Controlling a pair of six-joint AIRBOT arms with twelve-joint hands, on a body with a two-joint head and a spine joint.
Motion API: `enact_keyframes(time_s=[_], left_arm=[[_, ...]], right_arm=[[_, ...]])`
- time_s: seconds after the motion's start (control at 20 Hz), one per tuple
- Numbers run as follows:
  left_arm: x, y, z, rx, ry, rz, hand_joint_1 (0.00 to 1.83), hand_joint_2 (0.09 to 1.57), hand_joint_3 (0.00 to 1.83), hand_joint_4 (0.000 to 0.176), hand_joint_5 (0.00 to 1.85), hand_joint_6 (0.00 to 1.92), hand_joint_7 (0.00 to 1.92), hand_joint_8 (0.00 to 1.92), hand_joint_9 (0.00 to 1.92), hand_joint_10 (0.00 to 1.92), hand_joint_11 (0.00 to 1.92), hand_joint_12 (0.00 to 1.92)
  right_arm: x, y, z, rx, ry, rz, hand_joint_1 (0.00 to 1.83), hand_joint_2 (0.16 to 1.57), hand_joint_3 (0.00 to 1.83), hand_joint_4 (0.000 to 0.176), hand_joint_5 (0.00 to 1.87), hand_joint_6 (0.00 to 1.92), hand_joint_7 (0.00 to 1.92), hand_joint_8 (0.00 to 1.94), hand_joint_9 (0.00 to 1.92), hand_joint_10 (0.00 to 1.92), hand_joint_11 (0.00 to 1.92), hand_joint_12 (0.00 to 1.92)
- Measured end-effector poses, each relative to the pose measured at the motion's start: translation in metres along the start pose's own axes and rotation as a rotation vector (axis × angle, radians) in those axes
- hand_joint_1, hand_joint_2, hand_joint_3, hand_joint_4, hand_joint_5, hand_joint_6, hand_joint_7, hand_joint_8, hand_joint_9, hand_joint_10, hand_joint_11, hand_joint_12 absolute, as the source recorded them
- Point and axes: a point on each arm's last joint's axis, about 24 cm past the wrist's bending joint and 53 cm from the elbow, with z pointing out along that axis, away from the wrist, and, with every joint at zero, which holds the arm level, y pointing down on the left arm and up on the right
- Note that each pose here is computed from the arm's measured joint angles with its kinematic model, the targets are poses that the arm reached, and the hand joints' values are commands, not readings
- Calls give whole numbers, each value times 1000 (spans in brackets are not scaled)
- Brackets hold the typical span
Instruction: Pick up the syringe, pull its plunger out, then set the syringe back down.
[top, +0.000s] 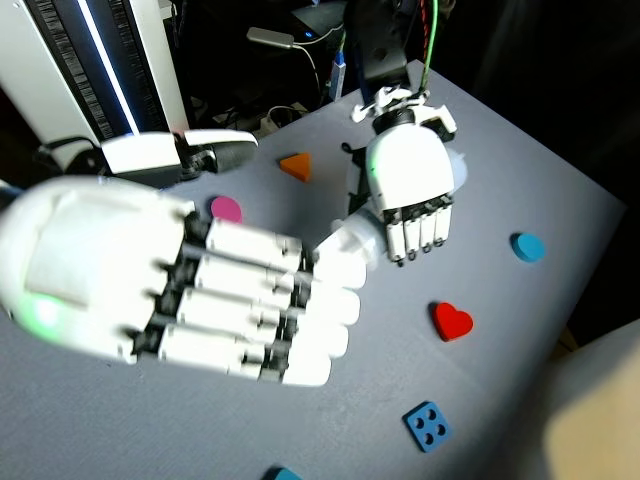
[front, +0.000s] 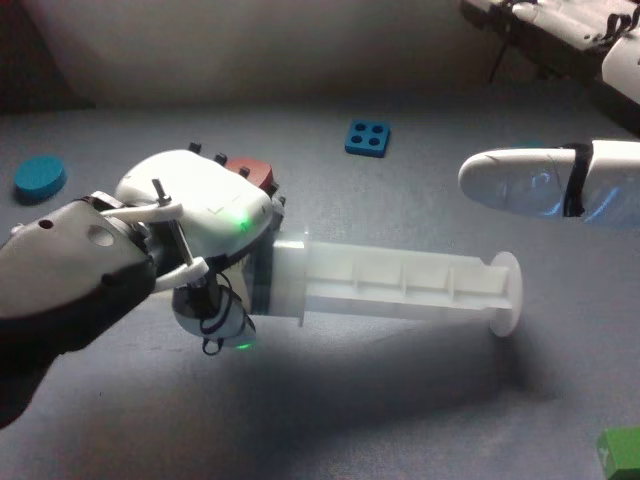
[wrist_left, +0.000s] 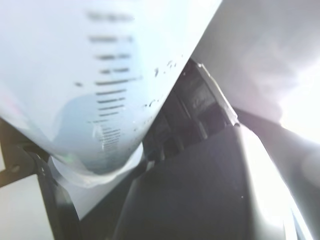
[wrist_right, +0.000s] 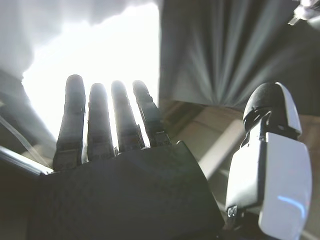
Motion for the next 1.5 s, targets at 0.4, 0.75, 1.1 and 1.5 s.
enact_keyframes(time_s=[0.4, 0.75, 1.1, 1.5], left_arm=[[11, 11, 1, -26, 16, 5, 1379, 1126, 1, 0, 855, 959, 1006, 987, 912, 1380, 821, 1430], [32, 0, 5, -9, 54, -30, 1364, 1171, 0, 0, 786, 1084, 904, 1135, 805, 1473, 771, 1454], [41, 7, 7, -23, 67, -49, 1361, 1172, 0, 0, 798, 1114, 884, 1145, 803, 1466, 747, 1484], [41, 10, 10, -28, 64, -49, 1354, 1188, 1, 0, 785, 1160, 874, 1161, 740, 1533, 683, 1562]], right_arm=[[-3, 3, 0, -10, -14, 2, 0, 939, 4, 0, 0, 0, 0, 0, 14, 1, 0, 373], [-3, 3, 0, -11, -13, 3, 23, 936, 1, 0, 0, 0, 0, 0, 5, 0, 0, 368], [-2, 3, 0, -12, -13, 3, 74, 945, 5, 0, 0, 0, 0, 0, 0, 0, 0, 347], [-4, 4, 0, -16, -19, 3, 99, 937, 0, 0, 0, 0, 0, 0, 0, 0, 0, 311]])
